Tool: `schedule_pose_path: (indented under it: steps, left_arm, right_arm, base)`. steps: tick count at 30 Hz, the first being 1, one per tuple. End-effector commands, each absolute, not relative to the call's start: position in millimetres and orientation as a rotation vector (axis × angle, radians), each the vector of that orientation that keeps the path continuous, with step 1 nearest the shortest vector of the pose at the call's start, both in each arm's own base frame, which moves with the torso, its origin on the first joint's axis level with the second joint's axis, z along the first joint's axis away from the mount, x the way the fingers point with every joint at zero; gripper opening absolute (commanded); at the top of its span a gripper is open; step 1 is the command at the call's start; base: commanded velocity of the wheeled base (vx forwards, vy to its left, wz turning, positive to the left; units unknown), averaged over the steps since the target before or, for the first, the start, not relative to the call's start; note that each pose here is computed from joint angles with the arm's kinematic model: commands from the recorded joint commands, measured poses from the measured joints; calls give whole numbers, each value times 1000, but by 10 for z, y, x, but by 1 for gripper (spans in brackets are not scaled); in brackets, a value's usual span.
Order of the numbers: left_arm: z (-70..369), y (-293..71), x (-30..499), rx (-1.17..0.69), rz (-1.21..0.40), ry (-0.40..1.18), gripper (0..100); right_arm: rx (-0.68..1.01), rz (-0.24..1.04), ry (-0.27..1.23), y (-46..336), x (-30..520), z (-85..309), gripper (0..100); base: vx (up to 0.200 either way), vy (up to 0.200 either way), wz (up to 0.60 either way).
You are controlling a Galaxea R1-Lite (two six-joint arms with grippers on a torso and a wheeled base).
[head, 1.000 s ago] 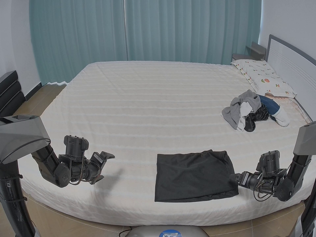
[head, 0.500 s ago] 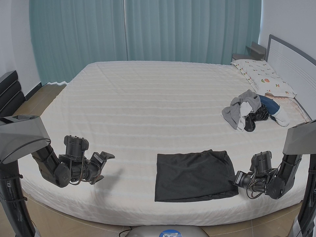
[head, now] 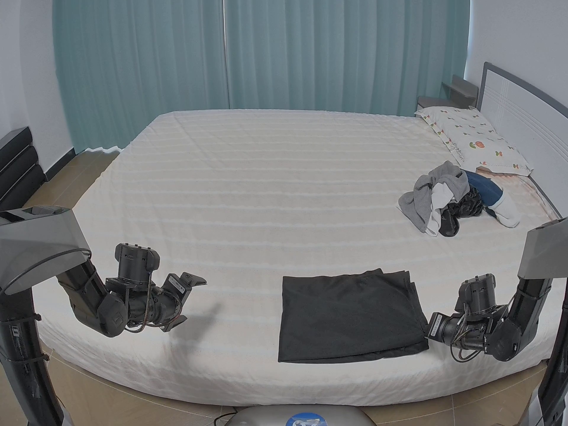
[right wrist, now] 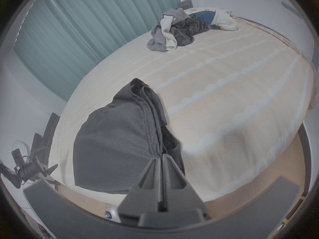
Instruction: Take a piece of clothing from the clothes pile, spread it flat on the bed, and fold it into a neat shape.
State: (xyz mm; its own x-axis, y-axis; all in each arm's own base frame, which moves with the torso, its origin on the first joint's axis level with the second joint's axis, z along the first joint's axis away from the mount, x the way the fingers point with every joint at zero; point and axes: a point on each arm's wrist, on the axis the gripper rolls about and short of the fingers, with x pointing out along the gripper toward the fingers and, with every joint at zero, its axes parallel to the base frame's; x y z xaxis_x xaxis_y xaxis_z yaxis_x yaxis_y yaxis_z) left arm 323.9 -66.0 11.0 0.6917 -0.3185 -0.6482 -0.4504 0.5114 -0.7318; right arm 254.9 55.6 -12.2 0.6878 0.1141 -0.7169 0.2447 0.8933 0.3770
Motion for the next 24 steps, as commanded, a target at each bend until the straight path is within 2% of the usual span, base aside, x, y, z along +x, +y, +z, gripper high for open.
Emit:
schedule_pose_path:
  steps: [1, 9, 10, 16, 24]
  left_arm:
    - [106, -660, 3239, -1066, 93, 845, 100]
    - [109, -661, 3243, -1066, 92, 844, 100]
    - [109, -661, 3243, -1066, 92, 844, 100]
    - [112, -661, 3248, -1068, 95, 839, 100]
    - [136, -655, 3244, -1077, 95, 829, 100]
  right_arm:
    - [459, -68, 804, 533, 2501, -51, 0]
    - [405, -60, 859, 537, 2428, -141, 0]
    - [405, -61, 862, 536, 2427, -146, 100]
    - [430, -58, 808, 505, 2510, -65, 100]
    - [697, -48, 671, 501, 2940, 132, 100]
  base:
    - [0, 0, 0]
    - [0, 0, 0]
    - [0, 0, 0]
    - [0, 0, 0]
    - [0, 0, 0]
